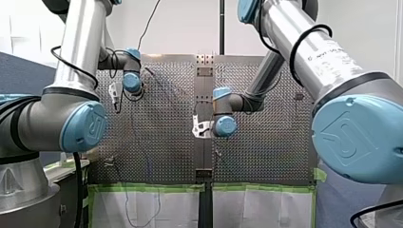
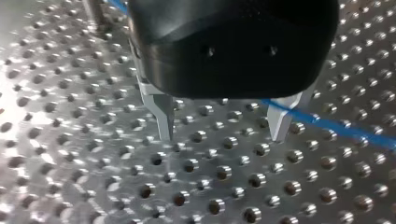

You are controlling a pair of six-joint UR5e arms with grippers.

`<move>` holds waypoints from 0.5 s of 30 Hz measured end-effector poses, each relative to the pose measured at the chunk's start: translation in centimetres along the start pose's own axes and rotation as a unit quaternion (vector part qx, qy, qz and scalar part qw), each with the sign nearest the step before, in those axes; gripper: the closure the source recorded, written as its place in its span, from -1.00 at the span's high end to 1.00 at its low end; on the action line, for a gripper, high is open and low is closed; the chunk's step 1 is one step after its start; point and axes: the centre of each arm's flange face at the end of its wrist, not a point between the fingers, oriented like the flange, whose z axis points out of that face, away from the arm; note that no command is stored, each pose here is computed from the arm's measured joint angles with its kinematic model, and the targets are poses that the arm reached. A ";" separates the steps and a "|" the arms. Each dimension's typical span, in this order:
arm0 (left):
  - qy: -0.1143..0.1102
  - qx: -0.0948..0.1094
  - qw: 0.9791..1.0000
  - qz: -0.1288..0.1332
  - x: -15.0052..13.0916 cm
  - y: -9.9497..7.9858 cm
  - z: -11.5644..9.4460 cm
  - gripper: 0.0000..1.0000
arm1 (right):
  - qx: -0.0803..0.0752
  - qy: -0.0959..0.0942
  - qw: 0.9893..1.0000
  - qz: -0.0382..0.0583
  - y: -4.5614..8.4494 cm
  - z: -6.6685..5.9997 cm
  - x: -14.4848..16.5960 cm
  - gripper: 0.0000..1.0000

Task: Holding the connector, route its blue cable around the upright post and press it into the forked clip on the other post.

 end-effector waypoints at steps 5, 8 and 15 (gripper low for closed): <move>0.007 0.002 1.000 -0.014 0.5 0.0 0.1 1.00 | -0.014 -0.024 1.000 -0.007 0.3 -0.3 -2.4 -1.00; 0.009 0.002 1.000 -0.016 0.6 0.0 0.0 1.00 | -0.022 -0.029 0.999 -0.012 0.5 -0.5 -2.9 -1.00; 0.008 -0.002 1.000 -0.016 0.6 0.0 0.0 1.00 | -0.028 -0.033 0.999 -0.013 1.0 -1.3 -4.5 -1.00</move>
